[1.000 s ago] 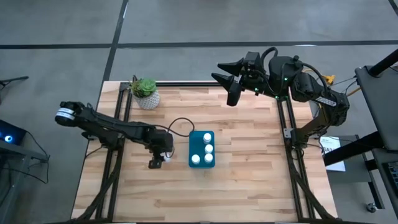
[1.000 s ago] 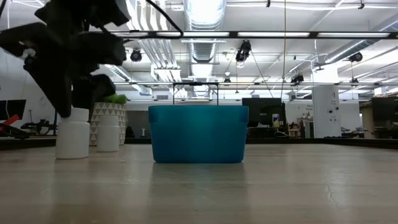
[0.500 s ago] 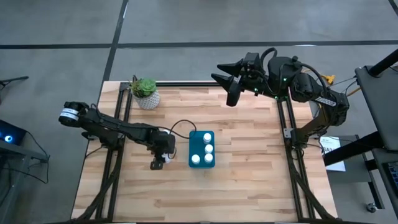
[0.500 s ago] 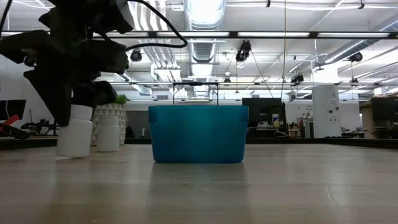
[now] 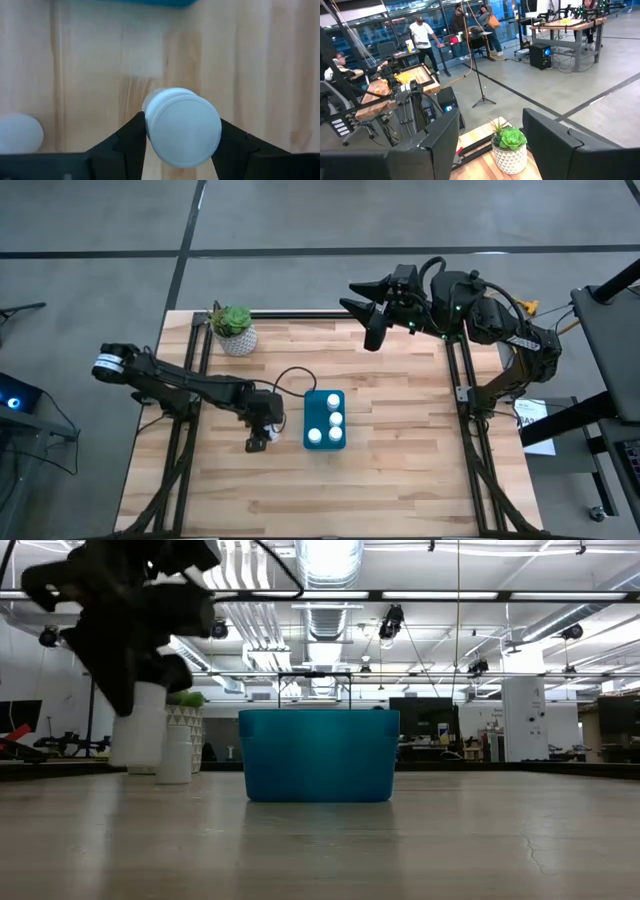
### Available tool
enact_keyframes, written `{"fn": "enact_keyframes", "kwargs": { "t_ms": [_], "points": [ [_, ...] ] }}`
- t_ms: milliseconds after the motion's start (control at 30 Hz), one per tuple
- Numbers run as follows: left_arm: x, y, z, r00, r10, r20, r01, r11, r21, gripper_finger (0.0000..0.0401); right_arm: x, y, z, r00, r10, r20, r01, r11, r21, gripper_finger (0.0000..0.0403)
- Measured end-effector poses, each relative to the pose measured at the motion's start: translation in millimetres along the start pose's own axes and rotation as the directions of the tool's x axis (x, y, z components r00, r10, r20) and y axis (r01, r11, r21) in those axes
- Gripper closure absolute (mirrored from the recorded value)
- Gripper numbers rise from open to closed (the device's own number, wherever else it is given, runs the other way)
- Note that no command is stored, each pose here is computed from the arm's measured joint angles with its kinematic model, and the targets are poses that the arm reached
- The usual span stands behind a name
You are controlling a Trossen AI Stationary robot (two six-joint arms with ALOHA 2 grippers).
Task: Pick and place pill bottles into a basket
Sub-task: Put the white medicine bottle into the blue bin
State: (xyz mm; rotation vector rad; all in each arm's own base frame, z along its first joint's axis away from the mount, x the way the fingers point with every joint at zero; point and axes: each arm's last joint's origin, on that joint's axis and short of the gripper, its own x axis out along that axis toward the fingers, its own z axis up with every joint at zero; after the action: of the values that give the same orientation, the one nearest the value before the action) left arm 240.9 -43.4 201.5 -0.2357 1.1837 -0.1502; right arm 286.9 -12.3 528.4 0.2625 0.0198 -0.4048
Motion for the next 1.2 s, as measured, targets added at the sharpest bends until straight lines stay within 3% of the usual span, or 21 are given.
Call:
{"fn": "enact_keyframes", "kwargs": {
  "t_ms": [400, 667, 967, 1200],
  "points": [
    [-40.0, -13.2, 29.6, 0.996, 0.05, 0.074, -0.052, 0.998, 0.031, 0.024, -0.5, 0.2, 1.5, 1.0, 0.002, 0.011, -0.003, 1.0, 0.011, 0.0193],
    [-69.1, -20.2, 50.6, 0.977, 0.133, 0.165, -0.15, 0.984, 0.1, 0.024, -3.7, 0.0, 6.3, 1.0, 0.006, 0.028, -0.007, 1.0, 0.015, 0.0193],
    [-79.5, -14.6, 58.9, 0.961, 0.178, 0.212, -0.202, 0.975, 0.097, 0.0241, -5.0, 3.5, 5.1, 1.0, 0.019, 0.023, -0.02, 1.0, 0.024, 0.0193],
    [-80.3, -14.6, 62.5, 0.959, 0.146, 0.242, -0.181, 0.976, 0.125, 0.0241, -6.2, 6.3, 3.8, 0.999, 0.029, 0.016, -0.03, 0.999, 0.03, 0.0193]
  ]
}}
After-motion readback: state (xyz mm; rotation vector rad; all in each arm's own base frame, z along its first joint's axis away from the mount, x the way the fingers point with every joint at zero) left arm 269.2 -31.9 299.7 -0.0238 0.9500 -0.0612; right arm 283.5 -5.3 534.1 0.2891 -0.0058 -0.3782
